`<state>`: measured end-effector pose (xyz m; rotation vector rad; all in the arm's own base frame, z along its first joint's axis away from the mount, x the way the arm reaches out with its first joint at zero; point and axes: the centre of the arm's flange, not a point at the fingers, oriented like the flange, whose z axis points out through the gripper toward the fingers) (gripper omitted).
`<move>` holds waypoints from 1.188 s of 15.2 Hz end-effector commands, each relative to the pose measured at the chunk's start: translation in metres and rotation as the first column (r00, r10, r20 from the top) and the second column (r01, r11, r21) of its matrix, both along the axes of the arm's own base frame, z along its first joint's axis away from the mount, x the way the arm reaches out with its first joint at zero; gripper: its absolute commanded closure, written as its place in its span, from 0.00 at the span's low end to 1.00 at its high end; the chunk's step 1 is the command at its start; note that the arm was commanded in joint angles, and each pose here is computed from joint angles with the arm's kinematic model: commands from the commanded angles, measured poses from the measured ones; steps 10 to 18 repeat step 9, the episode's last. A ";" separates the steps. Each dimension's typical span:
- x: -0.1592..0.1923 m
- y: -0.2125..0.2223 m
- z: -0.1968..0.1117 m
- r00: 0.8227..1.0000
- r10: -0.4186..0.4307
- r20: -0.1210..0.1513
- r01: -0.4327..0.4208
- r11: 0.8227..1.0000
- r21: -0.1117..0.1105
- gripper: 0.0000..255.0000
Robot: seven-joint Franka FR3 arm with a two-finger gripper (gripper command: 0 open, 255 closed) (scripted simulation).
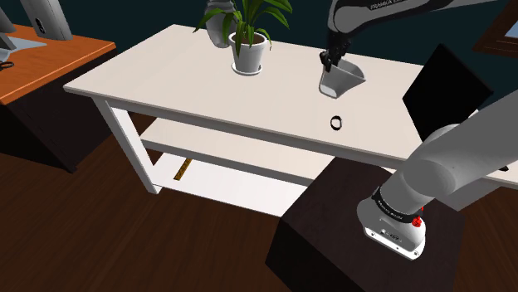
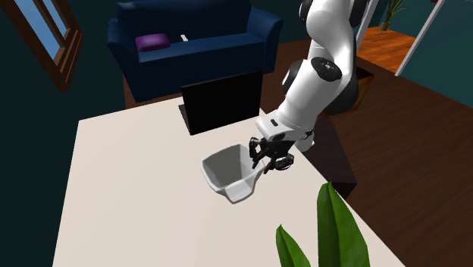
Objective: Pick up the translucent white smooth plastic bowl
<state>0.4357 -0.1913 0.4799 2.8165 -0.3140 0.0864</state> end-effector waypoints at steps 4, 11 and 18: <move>-0.001 0.000 0.027 1.000 0.000 0.001 0.000 1.000 0.000 1.00; -0.001 0.000 0.044 1.000 0.000 0.001 0.000 1.000 0.000 1.00; -0.001 0.000 0.044 1.000 0.000 0.001 0.000 1.000 0.000 1.00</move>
